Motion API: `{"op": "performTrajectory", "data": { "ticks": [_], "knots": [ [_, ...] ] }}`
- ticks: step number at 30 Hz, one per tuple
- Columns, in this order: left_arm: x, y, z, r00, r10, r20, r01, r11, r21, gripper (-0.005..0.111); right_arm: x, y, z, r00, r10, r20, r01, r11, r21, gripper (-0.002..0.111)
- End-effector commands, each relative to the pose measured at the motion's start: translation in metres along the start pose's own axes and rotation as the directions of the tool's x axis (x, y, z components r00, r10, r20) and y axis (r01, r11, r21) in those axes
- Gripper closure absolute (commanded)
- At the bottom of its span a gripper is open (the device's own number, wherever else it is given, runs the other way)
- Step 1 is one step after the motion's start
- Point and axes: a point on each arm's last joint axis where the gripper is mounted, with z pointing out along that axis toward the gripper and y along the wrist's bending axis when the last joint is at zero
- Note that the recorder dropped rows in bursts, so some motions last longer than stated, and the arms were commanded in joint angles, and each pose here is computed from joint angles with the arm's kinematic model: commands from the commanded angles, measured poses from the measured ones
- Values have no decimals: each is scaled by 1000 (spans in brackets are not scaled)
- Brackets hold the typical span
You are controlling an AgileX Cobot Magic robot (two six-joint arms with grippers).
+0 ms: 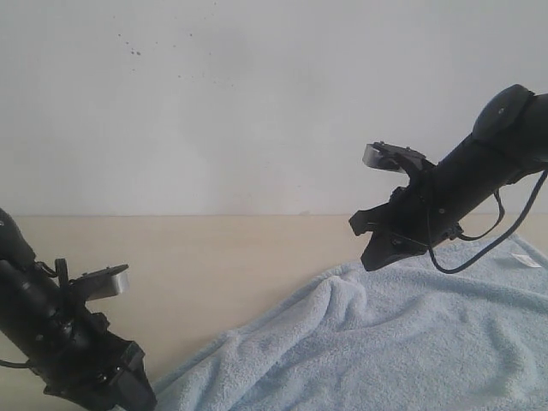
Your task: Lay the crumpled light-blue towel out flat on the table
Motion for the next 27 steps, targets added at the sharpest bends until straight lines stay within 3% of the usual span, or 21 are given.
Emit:
{"op": "performTrajectory", "data": {
  "ticks": [1,5,10,13,17,24,27],
  "knots": [
    [-1,-4,-1,999,-18,30,17,999,32,45,0,3,-4,1000,0,4,0,1000,-5,108],
    [-1,-9,-1,1000,0,31,-3,997,81,60,0,3,-4,1000,0,4,0,1000,-5,108],
    [-1,-9,-1,1000,14,26,-16,996,85,92,0,3,-4,1000,0,4,0,1000,-5,108],
    [0,-8,-1,1000,23,16,-25,997,80,102,0,3,-4,1000,0,4,0,1000,-5,108],
    [3,-7,-1,999,46,-9,-45,997,67,96,0,3,-4,1000,2,5,-2,1000,-4,108],
    [7,-6,2,999,37,-15,-36,997,62,54,0,3,-4,1000,2,5,-2,1000,-4,108],
    [7,-6,3,1000,21,-7,-21,997,68,54,0,4,-4,1000,2,3,-2,1000,-5,108]
  ]
}}
